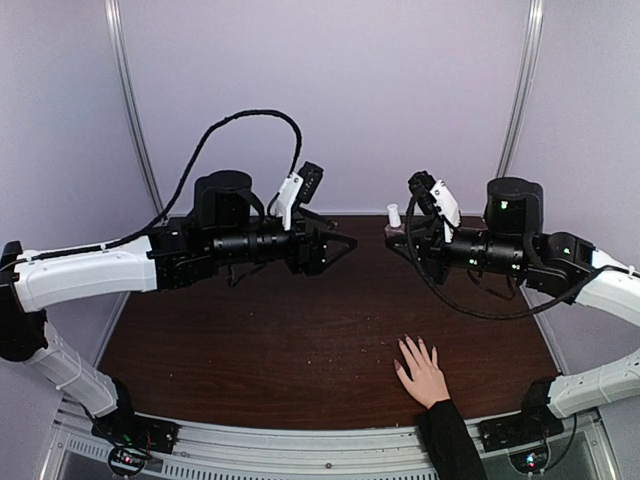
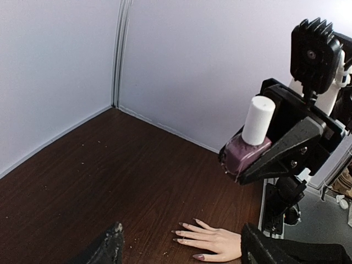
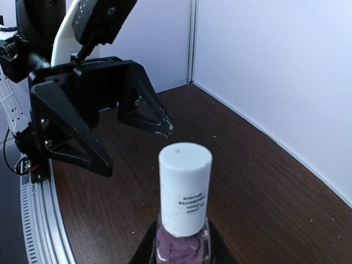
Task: Paint the nails
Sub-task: Screw the nail polish bottle cap onto the nail polish bottle.
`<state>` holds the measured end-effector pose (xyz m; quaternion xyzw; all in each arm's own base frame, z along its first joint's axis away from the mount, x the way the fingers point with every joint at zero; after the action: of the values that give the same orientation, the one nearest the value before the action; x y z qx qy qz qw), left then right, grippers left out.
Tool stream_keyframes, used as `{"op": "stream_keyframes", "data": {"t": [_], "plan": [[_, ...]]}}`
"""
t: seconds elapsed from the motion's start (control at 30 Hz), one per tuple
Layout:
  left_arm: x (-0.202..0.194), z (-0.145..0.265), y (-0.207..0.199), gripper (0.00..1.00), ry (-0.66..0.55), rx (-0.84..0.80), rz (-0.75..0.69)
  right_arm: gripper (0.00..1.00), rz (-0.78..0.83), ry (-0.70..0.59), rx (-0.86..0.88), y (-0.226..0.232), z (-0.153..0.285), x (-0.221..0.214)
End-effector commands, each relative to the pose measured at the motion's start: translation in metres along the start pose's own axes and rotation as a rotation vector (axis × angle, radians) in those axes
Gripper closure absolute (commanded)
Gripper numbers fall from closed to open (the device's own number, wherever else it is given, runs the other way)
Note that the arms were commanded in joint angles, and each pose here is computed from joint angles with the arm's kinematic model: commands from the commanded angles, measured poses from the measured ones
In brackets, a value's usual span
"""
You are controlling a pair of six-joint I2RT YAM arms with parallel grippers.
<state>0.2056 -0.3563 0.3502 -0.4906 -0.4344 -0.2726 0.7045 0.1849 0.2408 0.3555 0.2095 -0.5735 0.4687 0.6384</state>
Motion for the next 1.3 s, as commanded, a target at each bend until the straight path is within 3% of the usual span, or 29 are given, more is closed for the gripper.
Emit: {"op": "stream_keyframes", "data": {"t": [0.0,0.4,0.93,1.27], "plan": [[0.018,-0.011,-0.009,0.29,-0.048,-0.069,0.026,1.00,-0.035,0.014,-0.069,-0.009,0.002,0.003],[0.032,-0.045,-0.028,0.45,-0.069,-0.150,0.039,1.00,-0.036,0.083,-0.122,-0.011,-0.001,-0.006],[0.033,-0.058,-0.016,0.50,-0.093,-0.056,0.077,1.00,-0.039,0.107,-0.187,-0.017,-0.001,-0.008],[0.035,-0.063,-0.025,0.55,-0.071,-0.117,0.071,1.00,-0.039,0.127,-0.190,-0.018,-0.001,-0.009]]}}
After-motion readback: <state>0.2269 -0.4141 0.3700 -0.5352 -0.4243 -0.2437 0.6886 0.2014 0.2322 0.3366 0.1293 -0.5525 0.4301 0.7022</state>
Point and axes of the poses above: each gripper's point midway between its finger pads, its own z axis back along the fingers, its own y axis along the line the jaws close on, x = y × z, the point moved 7 cm from there along z, back along the fingers, and after that the axes turned 15 degrees about z, right-handed, at the moved point
